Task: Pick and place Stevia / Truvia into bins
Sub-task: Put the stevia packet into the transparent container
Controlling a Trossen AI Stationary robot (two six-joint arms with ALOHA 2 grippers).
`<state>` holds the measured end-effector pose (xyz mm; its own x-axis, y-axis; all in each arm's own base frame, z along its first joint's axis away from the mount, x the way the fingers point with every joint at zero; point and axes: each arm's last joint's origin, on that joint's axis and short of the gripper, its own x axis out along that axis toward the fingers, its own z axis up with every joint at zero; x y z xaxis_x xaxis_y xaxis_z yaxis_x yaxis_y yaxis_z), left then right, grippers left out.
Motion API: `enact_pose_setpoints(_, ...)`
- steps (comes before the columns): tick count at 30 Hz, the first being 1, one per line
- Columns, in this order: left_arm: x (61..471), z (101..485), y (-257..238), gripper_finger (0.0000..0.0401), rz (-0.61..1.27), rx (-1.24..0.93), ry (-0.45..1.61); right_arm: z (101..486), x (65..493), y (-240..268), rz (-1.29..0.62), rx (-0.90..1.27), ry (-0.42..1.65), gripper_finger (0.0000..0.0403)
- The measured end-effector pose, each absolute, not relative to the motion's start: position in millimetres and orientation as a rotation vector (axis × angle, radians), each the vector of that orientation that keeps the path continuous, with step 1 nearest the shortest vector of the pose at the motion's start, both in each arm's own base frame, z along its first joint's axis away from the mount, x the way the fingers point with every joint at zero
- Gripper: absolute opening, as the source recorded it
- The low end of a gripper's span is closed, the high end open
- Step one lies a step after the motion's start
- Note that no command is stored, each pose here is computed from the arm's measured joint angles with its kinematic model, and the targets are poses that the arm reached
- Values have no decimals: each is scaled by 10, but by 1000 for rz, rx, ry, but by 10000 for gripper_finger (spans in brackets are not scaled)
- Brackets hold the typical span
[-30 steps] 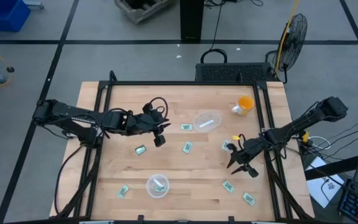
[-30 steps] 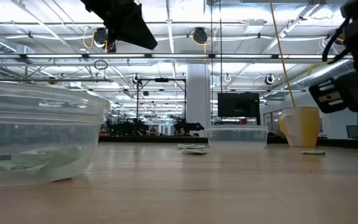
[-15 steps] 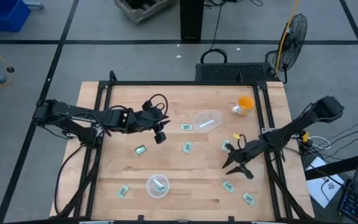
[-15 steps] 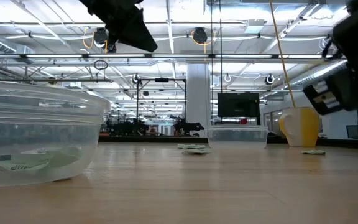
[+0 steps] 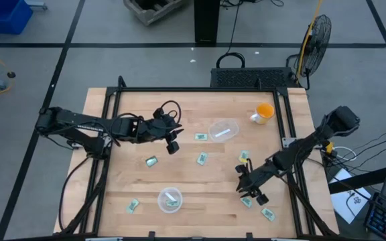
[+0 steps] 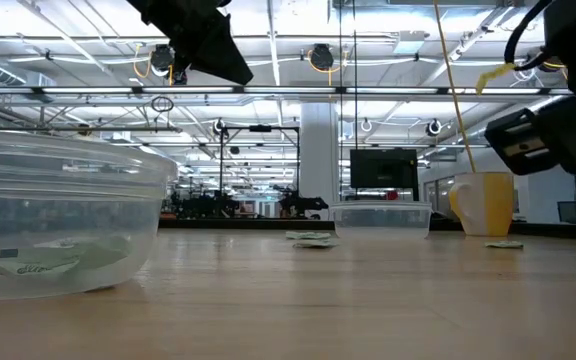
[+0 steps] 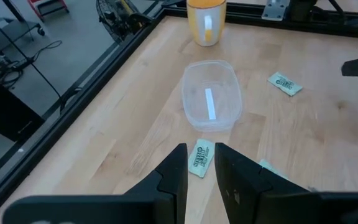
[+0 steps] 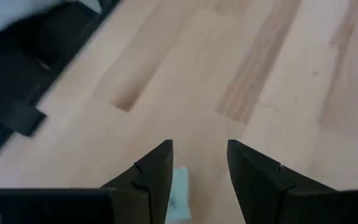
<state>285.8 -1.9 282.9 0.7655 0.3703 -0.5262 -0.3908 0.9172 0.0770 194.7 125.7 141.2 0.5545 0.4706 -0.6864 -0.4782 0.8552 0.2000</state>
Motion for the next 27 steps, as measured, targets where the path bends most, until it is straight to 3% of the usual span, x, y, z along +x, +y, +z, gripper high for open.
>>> enact_pose_setpoints(9, 2857, 2827, -19, 88, 414, -41, 565, 1227, 1794, 1356, 559, -1, 929, 144)
enact_pose_setpoints(16, 2857, 2828, -19, 88, 413, -41, 564, 1182, 1768, 1326, 493, -57, 904, 144)
enact_pose_setpoints(27, 2858, 2828, -19, 88, 413, -41, 564, 1045, 1647, 1252, 537, 46, 842, 144)
